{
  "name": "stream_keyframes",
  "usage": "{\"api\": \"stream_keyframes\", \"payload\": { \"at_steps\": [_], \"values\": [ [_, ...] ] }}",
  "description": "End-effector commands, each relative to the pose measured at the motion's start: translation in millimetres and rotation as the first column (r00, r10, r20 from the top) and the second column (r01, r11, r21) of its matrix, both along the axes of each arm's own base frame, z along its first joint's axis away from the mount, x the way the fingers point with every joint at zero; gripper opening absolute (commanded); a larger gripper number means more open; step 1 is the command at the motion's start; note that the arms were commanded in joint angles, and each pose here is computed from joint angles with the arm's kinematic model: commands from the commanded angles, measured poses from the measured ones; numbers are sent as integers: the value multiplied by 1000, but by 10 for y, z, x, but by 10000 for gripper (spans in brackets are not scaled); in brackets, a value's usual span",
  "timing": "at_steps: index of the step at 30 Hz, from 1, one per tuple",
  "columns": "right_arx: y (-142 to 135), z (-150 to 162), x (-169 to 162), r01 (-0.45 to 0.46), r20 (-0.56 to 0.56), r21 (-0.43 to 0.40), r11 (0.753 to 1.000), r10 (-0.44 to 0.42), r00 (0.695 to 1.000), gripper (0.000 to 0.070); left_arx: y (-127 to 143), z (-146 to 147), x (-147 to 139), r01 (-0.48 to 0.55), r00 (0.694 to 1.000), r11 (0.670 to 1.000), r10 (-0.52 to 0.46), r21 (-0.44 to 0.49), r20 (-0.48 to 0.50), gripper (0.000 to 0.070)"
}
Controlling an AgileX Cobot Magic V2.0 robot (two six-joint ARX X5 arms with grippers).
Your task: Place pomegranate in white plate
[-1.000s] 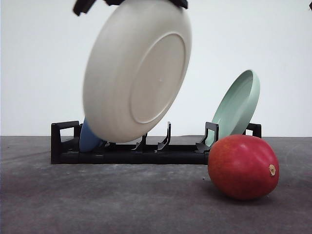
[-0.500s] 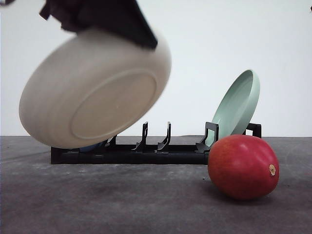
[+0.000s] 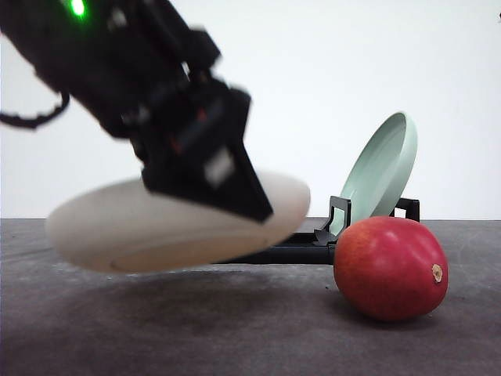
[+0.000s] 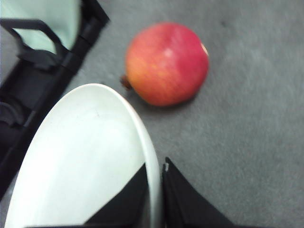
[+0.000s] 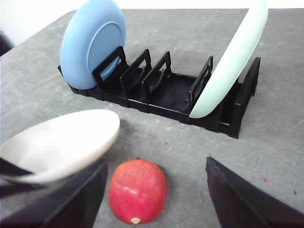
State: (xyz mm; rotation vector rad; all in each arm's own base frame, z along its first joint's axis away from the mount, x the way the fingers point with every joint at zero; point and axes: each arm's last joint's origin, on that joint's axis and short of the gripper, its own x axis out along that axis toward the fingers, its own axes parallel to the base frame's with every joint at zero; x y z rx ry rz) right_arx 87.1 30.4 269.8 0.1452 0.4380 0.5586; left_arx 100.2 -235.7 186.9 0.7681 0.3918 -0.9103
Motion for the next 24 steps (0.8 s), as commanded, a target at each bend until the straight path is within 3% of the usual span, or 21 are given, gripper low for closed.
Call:
{"api": "stream_keyframes", "payload": {
  "at_steps": [1,11,13,16,18,21,24],
  "values": [
    [2,55,-6,2,14,11,1000,-2,1000,415,-71,-37,-28,10,999,1000,-10,12,31,9],
    [2,55,-6,1,15,12,1000,-2,1000,415,-165,-285,-30,-24,1000,997,24,74,2,19],
    [2,55,-6,1,15,12,1000,-1,1000,415,-165,-289,-34,-23,1000,997,23,78,0,76],
    [2,55,-6,2,14,12,1000,-2,1000,415,-167,-281,-50,-30,999,997,30,66,-11,314],
    [2,55,-6,2,15,12,1000,-2,1000,415,-158,-257,-55,-52,998,998,54,44,-37,408],
    [2,55,-6,2,14,12,1000,-2,1000,415,-131,-169,-73,-95,985,995,93,-12,-144,437],
    [2,55,-6,2,14,12,1000,-2,1000,415,-45,-21,-64,-132,943,986,94,-100,-320,436]
  ]
}}
